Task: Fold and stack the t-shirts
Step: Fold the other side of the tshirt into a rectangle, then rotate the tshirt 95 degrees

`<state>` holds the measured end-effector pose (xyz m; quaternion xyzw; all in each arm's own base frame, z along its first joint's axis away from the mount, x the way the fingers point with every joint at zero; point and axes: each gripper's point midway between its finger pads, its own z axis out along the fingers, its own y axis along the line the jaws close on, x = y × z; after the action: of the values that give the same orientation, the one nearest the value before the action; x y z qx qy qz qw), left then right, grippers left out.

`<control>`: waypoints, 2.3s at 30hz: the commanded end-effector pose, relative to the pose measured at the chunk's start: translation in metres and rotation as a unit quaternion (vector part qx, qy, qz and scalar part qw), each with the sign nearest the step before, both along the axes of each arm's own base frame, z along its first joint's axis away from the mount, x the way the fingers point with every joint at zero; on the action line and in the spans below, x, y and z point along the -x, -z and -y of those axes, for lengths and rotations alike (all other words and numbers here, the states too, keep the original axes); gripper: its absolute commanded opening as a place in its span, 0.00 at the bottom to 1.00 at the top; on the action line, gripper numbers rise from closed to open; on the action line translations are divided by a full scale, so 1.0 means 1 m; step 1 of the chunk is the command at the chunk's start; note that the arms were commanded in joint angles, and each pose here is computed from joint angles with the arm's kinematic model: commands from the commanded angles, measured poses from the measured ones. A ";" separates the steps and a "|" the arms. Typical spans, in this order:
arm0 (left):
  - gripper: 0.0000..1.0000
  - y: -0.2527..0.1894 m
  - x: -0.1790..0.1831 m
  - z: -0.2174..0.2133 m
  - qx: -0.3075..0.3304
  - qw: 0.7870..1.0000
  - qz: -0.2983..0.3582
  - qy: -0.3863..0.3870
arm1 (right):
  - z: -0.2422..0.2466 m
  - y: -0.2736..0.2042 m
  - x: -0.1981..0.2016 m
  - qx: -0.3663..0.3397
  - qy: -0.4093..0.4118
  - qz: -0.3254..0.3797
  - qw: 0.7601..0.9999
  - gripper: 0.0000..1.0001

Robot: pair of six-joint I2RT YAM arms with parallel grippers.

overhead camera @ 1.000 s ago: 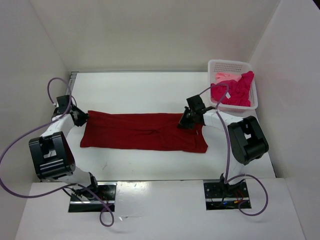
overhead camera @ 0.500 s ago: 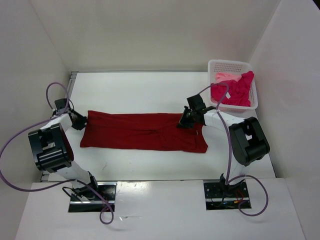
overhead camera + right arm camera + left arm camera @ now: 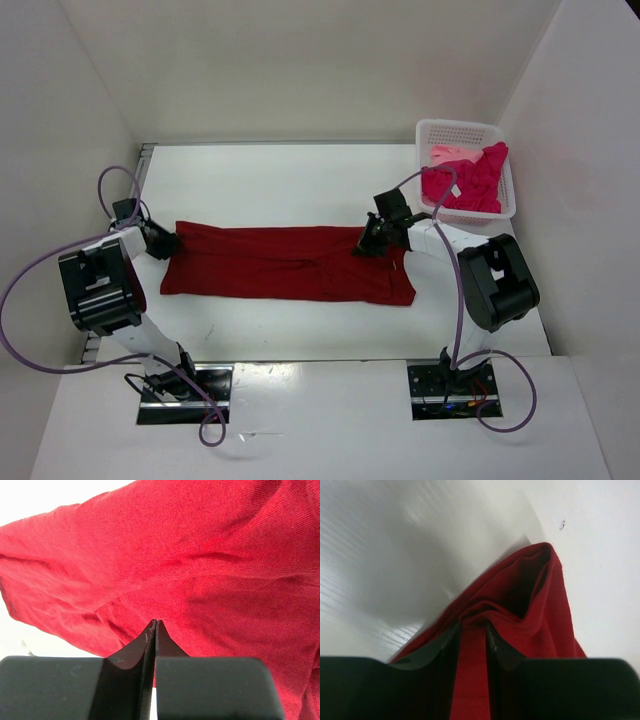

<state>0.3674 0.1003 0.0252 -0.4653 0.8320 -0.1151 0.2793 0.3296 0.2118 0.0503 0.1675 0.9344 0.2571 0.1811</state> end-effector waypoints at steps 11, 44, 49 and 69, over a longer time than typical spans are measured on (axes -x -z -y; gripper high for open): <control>0.05 -0.030 -0.018 -0.014 -0.030 0.999 0.037 0.001 | -0.005 -0.011 -0.010 -0.010 -0.009 0.031 0.999 0.02; 0.34 -0.075 0.036 0.003 -0.051 0.998 0.022 0.005 | 0.026 -0.004 -0.062 0.057 0.074 0.052 0.994 0.02; 0.30 -0.099 0.012 0.065 -0.030 0.991 0.078 0.103 | 0.022 0.024 -0.070 0.062 0.082 0.024 0.994 0.00; 0.32 -0.144 0.056 0.179 0.007 0.943 0.124 0.310 | -0.178 -0.097 -0.269 -0.139 0.006 0.191 0.972 0.03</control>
<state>0.3216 -0.0654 0.1605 -0.2135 0.8856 -0.2404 0.3350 0.6083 0.3376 0.0551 0.1892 0.8770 0.3101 0.3146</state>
